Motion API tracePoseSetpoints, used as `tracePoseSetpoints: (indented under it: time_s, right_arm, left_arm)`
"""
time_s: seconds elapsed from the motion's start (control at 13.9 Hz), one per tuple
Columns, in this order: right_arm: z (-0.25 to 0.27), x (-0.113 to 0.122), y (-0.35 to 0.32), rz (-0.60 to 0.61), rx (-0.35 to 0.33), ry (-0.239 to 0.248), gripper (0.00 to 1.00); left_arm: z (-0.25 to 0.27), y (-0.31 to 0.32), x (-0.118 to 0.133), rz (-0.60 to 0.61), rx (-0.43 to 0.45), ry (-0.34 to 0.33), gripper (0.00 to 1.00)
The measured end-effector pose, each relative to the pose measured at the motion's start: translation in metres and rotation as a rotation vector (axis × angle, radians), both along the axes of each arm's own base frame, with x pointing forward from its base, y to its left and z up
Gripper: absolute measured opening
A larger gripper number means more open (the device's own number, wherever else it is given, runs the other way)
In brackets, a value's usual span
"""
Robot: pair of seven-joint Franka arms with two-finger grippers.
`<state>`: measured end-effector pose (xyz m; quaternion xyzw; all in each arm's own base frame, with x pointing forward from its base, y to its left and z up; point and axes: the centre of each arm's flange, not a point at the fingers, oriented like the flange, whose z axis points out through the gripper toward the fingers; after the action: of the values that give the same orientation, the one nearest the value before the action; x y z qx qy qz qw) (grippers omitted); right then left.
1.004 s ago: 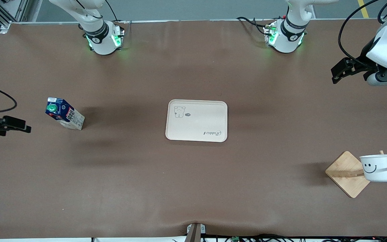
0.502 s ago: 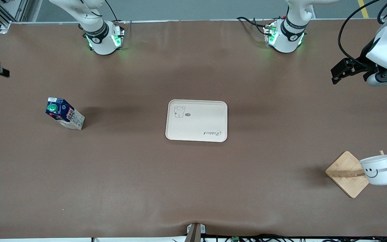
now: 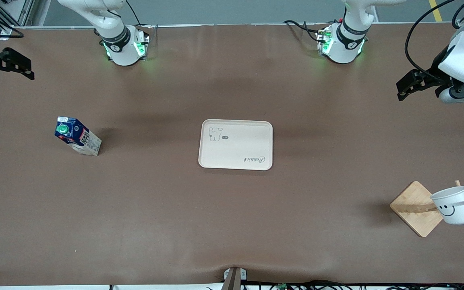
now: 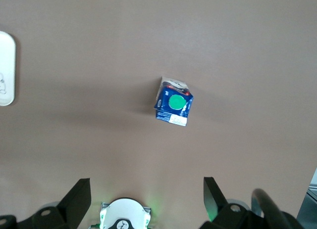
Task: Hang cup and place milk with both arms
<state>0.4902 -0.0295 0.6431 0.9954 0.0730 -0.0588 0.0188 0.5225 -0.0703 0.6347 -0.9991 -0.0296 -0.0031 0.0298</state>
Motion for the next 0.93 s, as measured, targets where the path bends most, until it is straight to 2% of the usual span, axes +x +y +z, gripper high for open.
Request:
tracePoseSetpoints:
  time_s: [0.29,0.79,0.93]
  right_arm:
    - [0.01,0.006,-0.032,0.013,0.032,-0.049,1.0]
    - [0.015,0.009,-0.031,0.024,0.032,-0.058,1.0]
    - [0.016,0.008,-0.03,-0.026,0.029,-0.057,1.0]
  left_arm:
    - [0.0,0.0,0.0,-0.001,0.0,-0.001,1.0]
    - [0.001,-0.002,0.0,0.005,-0.044,0.003,1.0]
    - [0.002,-0.001,0.0,0.006,-0.046,0.004,1.0]
